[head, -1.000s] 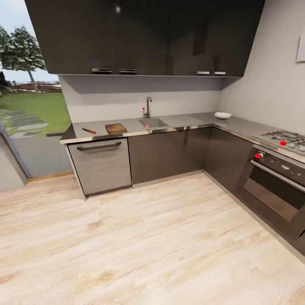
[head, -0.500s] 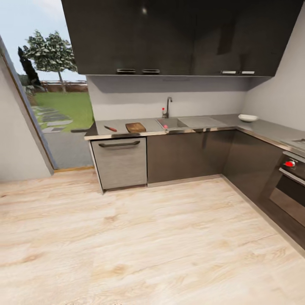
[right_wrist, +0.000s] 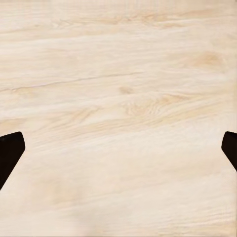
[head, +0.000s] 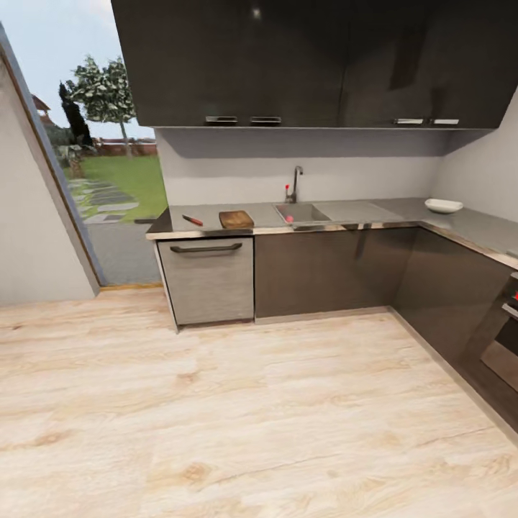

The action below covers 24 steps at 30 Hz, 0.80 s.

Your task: In the kitchen, take the Vidalia onion out of the sink, dice it on the chopping board with the paring knife, put the diced onion into the bowl on the countertop, then place both the paring knife and the chopping board into the sink.

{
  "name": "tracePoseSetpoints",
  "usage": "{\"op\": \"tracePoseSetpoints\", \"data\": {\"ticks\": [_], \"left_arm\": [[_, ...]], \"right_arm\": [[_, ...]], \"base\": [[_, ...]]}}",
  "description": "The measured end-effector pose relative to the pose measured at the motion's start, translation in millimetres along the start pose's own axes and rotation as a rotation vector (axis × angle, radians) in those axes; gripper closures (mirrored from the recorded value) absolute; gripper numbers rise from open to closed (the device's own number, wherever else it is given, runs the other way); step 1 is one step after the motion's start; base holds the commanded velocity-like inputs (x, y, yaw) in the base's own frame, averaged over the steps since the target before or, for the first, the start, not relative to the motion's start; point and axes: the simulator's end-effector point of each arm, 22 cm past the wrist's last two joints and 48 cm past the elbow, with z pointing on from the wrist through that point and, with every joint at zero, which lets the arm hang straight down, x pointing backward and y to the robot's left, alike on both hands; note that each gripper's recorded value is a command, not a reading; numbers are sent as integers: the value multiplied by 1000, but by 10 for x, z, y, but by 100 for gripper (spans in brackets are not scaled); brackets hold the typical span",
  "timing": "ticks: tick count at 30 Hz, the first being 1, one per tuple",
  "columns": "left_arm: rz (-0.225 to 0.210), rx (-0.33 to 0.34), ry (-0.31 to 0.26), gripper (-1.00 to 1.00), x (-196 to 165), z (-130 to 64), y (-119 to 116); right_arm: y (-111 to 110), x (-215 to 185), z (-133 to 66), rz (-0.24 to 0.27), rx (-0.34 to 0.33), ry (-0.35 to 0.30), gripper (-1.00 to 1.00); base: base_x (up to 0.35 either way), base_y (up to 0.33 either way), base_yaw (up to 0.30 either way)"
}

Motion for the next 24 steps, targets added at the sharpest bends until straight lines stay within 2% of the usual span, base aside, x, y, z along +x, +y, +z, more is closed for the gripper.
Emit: {"op": "tracePoseSetpoints", "data": {"ticks": [15,24], "left_arm": [[-1,-1,2,-100,7,-1,1],[0,0,8,-100,35,-7,1]], "right_arm": [[-2,0,0,0,0,0,-100],[1,0,0,0,0,0,-100]], "base": [[256,-237,241],[256,-230,53]]}}
